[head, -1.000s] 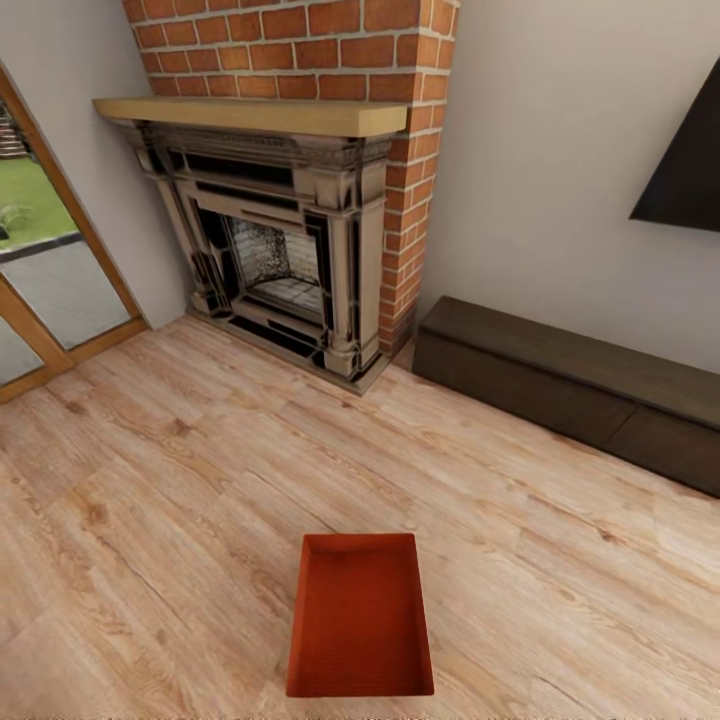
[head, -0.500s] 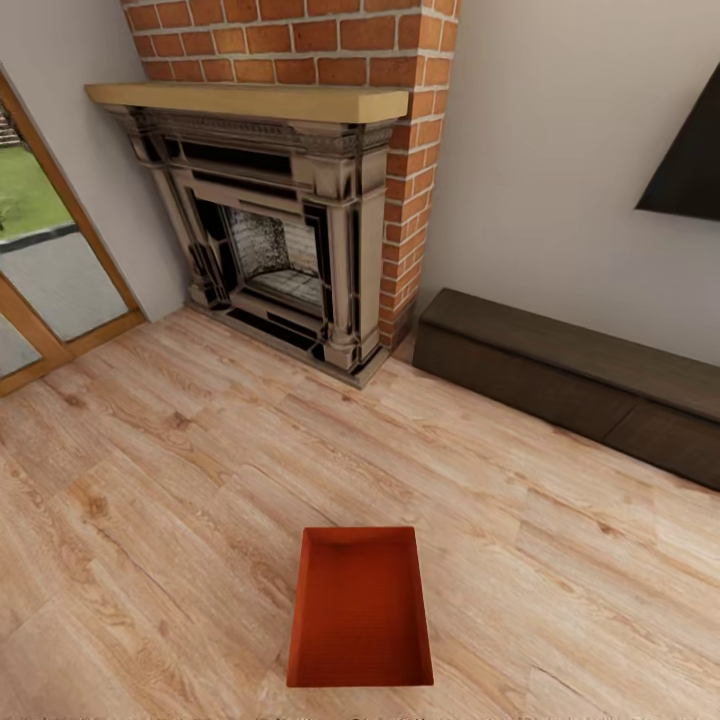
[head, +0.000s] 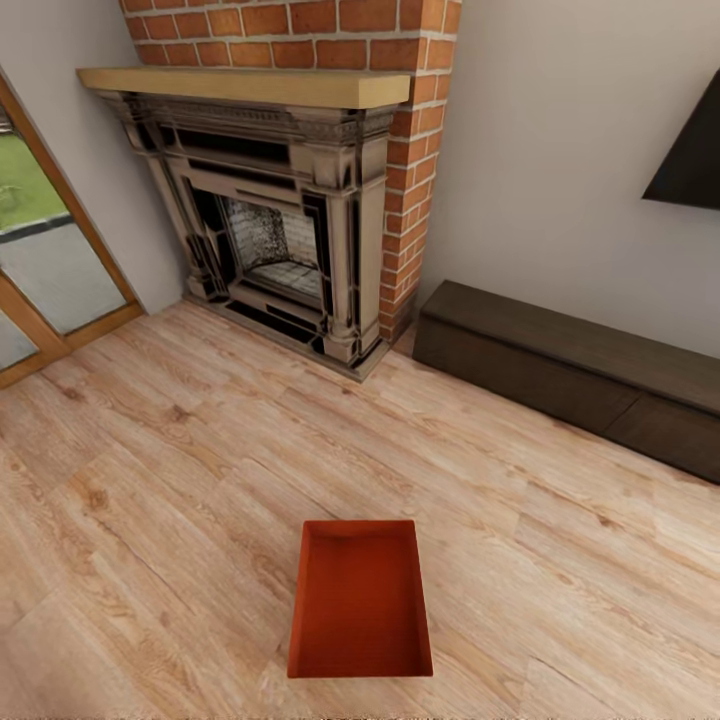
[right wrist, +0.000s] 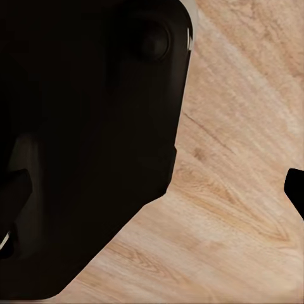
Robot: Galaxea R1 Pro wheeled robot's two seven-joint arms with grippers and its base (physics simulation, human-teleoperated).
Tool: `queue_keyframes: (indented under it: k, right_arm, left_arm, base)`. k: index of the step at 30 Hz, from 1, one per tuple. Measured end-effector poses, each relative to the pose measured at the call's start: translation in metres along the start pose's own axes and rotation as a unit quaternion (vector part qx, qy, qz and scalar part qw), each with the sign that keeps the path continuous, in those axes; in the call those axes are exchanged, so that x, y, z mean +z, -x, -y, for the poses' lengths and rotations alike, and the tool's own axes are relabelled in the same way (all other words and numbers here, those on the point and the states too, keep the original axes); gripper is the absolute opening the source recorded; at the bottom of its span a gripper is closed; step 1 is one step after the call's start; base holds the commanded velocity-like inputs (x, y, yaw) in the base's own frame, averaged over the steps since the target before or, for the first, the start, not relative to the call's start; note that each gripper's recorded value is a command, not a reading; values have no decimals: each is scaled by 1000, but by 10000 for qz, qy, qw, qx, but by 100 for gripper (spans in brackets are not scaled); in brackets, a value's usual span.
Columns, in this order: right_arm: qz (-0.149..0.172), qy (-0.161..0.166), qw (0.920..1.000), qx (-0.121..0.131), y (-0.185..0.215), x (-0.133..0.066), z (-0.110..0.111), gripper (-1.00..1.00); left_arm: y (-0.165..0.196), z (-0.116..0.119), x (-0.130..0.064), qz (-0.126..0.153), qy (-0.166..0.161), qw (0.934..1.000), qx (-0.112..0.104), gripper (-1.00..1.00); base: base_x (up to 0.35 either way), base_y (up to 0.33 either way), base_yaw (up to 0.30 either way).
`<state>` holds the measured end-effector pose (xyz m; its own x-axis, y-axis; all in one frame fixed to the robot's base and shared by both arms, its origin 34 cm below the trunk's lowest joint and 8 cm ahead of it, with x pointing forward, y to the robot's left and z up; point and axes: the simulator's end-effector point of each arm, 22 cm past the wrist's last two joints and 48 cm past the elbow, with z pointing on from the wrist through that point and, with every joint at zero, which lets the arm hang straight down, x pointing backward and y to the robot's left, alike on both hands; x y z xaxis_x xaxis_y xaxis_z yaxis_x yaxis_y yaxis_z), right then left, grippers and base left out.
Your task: Move the two storage containers from the living room to the garage. In the garage, place one container on the floor and stack the other container on top of it (either order is fine).
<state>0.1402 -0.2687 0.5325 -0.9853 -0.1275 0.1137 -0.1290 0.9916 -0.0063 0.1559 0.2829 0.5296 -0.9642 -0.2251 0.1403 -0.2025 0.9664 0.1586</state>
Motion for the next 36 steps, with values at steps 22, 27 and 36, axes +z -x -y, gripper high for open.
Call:
queue_keyframes:
  k: [22, 27, 36]
  right_arm:
    - [-144, 54, 9999, 48, -12, 1, -3, 100]
    - [-121, 23, 9999, 67, -11, 2, -3, 100]
    - [-106, 37, 9999, 84, -10, 2, -3, 100]
  left_arm:
    - [-13, -3, 3, -154, 36, 9999, 20, 100]
    - [-13, -3, 3, -157, 37, 9999, 22, 100]
    - [-13, -3, 3, -164, 38, 9999, -1, 100]
  base:
    - [0, 0, 0]
    - [0, 0, 0]
    - [0, 0, 0]
